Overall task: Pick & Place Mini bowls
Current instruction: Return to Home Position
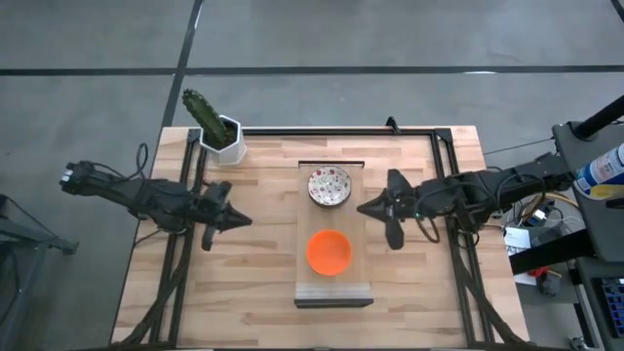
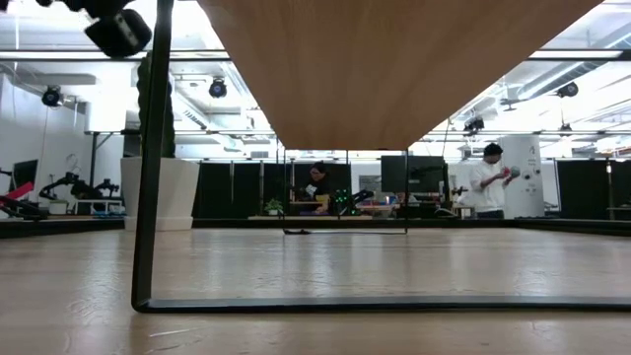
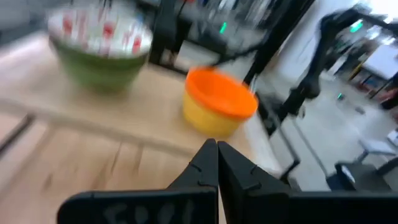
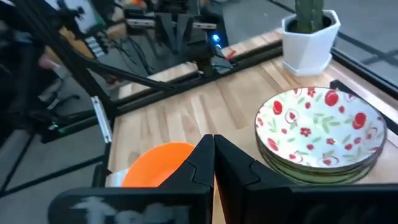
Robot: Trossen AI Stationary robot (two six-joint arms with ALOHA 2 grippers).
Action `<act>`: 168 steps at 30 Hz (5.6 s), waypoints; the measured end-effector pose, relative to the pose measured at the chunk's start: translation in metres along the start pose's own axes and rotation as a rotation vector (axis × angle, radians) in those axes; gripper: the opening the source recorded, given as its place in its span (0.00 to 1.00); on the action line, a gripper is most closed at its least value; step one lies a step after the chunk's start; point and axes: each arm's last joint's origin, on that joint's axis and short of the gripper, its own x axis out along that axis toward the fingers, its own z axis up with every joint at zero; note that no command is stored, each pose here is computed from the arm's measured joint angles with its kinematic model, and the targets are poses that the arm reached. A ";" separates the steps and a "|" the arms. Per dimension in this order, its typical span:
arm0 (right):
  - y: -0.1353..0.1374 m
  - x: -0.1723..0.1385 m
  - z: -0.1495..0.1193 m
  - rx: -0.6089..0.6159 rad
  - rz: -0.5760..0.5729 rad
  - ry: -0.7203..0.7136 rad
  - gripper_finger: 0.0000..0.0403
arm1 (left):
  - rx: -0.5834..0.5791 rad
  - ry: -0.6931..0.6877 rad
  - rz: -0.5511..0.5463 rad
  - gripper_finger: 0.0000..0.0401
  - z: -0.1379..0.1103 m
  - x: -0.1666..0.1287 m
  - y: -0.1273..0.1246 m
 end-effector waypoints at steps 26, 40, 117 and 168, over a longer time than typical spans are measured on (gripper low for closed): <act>-0.050 -0.013 -0.097 -0.327 0.316 -0.265 0.02 | 0.349 -0.214 -0.119 0.00 -0.041 -0.008 0.019; -0.079 -0.035 -0.137 -0.311 0.363 -0.349 0.02 | 0.339 -0.334 -0.144 0.00 -0.079 -0.008 0.038; -0.115 -0.034 -0.202 -0.387 0.331 -0.312 0.02 | 0.388 -0.264 -0.145 0.00 -0.108 -0.010 0.051; -0.114 -0.034 -0.202 -0.386 0.332 -0.312 0.02 | 0.388 -0.264 -0.145 0.00 -0.108 -0.010 0.051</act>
